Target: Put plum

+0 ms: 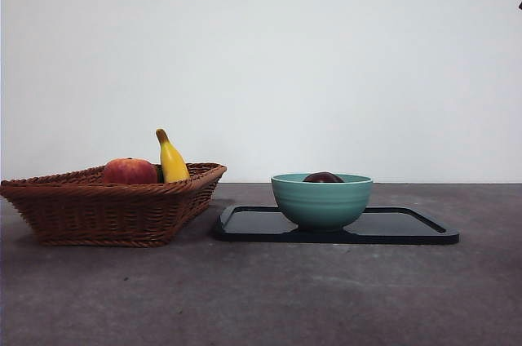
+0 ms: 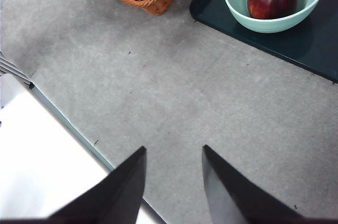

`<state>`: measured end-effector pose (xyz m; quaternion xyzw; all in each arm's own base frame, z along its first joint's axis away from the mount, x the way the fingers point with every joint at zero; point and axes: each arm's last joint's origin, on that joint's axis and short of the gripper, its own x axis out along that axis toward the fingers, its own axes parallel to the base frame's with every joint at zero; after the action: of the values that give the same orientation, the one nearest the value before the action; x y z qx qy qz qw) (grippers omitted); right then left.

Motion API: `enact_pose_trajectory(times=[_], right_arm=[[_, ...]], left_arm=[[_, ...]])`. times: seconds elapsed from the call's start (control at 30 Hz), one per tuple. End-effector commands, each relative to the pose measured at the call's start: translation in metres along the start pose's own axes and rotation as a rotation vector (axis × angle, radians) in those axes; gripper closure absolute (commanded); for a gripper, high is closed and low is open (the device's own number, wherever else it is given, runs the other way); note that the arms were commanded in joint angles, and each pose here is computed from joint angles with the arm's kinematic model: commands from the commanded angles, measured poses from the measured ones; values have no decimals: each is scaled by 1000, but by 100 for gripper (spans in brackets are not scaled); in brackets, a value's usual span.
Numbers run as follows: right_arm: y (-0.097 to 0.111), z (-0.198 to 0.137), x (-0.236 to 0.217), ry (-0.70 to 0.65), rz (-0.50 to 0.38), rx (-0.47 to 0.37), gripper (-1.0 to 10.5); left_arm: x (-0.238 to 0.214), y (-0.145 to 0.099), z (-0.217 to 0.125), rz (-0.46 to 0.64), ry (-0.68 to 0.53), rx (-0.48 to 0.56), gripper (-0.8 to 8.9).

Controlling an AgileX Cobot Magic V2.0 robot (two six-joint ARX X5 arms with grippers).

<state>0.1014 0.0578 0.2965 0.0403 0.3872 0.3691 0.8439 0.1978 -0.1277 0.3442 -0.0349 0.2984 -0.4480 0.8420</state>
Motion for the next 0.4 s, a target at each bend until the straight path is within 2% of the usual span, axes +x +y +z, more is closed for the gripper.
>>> enact_pose_trajectory(times=[0.03, 0.23, 0.4], right_arm=[[1, 3, -1, -12, 8, -18, 778], [1, 3, -1, -10, 8, -18, 778], [1, 3, -1, -10, 8, -18, 778]], left_arm=[[19, 1, 29, -1, -14, 15, 433], [70, 12, 68, 12, 13, 43, 433], [116, 24, 82, 59, 47, 85, 433]])
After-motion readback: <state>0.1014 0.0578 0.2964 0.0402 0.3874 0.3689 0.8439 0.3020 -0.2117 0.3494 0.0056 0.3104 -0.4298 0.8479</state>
